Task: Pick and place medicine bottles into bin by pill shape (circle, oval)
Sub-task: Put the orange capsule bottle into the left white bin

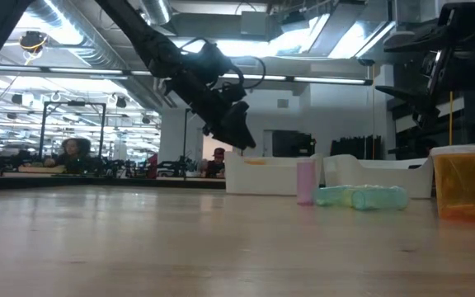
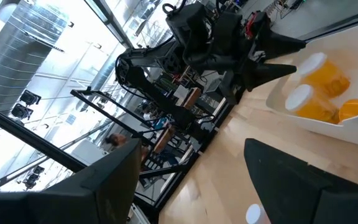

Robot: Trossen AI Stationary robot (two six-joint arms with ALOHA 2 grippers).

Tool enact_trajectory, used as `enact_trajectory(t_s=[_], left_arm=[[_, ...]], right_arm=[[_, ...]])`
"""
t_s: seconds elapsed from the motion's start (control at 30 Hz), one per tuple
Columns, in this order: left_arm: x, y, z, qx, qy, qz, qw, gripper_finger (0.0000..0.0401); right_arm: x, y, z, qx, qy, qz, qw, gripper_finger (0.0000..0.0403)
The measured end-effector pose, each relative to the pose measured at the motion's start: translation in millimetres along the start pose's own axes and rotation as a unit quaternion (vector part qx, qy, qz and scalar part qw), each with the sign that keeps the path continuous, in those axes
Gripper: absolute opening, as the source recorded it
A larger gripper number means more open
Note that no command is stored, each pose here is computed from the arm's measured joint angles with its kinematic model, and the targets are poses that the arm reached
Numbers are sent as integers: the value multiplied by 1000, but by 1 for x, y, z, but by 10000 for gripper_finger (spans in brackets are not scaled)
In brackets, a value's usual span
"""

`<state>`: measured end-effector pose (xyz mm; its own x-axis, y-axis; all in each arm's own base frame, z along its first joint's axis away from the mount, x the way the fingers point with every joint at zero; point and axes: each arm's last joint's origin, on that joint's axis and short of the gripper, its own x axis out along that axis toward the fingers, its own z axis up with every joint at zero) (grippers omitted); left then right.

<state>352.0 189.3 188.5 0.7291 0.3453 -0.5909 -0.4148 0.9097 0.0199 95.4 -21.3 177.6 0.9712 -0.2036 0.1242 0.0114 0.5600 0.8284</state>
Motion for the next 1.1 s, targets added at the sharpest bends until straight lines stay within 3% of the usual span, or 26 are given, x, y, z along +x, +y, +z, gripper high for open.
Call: enact_trajectory(t_s=[0.27, 0.53, 0.67, 0.9, 1.1], left_arm=[[-17, -15, 23, 15, -71, -16, 997, 237], [-39, -82, 37, 62, -116, -162, 978, 237], [-46, -121, 34, 87, -118, -204, 968, 237], [-54, -168, 20, 111, -98, -192, 970, 237], [-62, -190, 14, 48, -84, -171, 980, 237]], right_arm=[[0, 0, 0, 0, 0, 0, 1000, 286], [0, 0, 0, 0, 1, 0, 1000, 286], [0, 0, 0, 0, 1, 0, 1000, 286], [0, 0, -1, -1, 8, 2, 1000, 286], [0, 0, -1, -21, 18, 5, 1000, 286]])
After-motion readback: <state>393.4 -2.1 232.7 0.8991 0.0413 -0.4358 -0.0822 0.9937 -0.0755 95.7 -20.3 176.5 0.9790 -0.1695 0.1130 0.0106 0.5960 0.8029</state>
